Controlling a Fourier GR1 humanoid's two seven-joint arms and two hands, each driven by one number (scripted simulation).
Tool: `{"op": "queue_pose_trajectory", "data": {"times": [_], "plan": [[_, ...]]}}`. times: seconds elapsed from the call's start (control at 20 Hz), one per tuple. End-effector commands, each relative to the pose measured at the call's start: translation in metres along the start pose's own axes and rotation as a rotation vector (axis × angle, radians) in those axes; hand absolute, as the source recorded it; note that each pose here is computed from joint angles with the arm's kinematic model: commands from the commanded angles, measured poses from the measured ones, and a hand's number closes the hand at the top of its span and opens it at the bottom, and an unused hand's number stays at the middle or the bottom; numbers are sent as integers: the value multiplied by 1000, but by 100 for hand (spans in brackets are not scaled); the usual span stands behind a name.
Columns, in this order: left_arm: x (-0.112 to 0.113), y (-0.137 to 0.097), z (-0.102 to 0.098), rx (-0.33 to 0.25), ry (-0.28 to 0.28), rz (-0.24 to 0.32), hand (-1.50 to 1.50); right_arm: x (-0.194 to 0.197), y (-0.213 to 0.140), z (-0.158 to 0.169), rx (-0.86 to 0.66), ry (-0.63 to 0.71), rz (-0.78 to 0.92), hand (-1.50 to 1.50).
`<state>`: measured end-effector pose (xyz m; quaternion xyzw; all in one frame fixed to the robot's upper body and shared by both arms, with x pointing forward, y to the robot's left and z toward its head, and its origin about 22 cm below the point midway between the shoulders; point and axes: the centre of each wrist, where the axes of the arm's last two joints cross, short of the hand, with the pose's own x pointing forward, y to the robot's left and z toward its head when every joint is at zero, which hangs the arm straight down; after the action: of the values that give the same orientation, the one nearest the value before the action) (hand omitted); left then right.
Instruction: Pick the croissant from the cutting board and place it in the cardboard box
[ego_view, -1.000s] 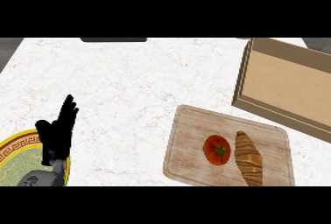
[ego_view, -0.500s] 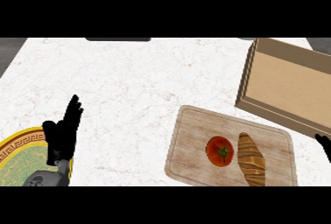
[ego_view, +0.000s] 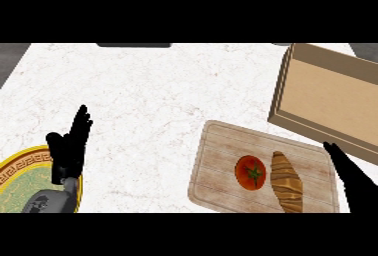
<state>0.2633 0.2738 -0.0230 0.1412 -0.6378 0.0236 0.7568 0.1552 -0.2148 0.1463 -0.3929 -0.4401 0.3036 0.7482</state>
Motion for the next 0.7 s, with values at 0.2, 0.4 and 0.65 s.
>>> {"op": "queue_pose_trajectory", "data": {"times": [0.2, 0.4, 0.65], "plan": [[-2, 4, 4, -1, 5, 6, 0, 21, 4, 6, -3, 193, 65, -150], [8, 11, -1, 2, -2, -3, 0, 22, 9, 4, 7, 216, 64, -150], [9, 15, -9, 3, 16, -2, 0, 35, 22, -17, 13, 246, 56, -150]]}}
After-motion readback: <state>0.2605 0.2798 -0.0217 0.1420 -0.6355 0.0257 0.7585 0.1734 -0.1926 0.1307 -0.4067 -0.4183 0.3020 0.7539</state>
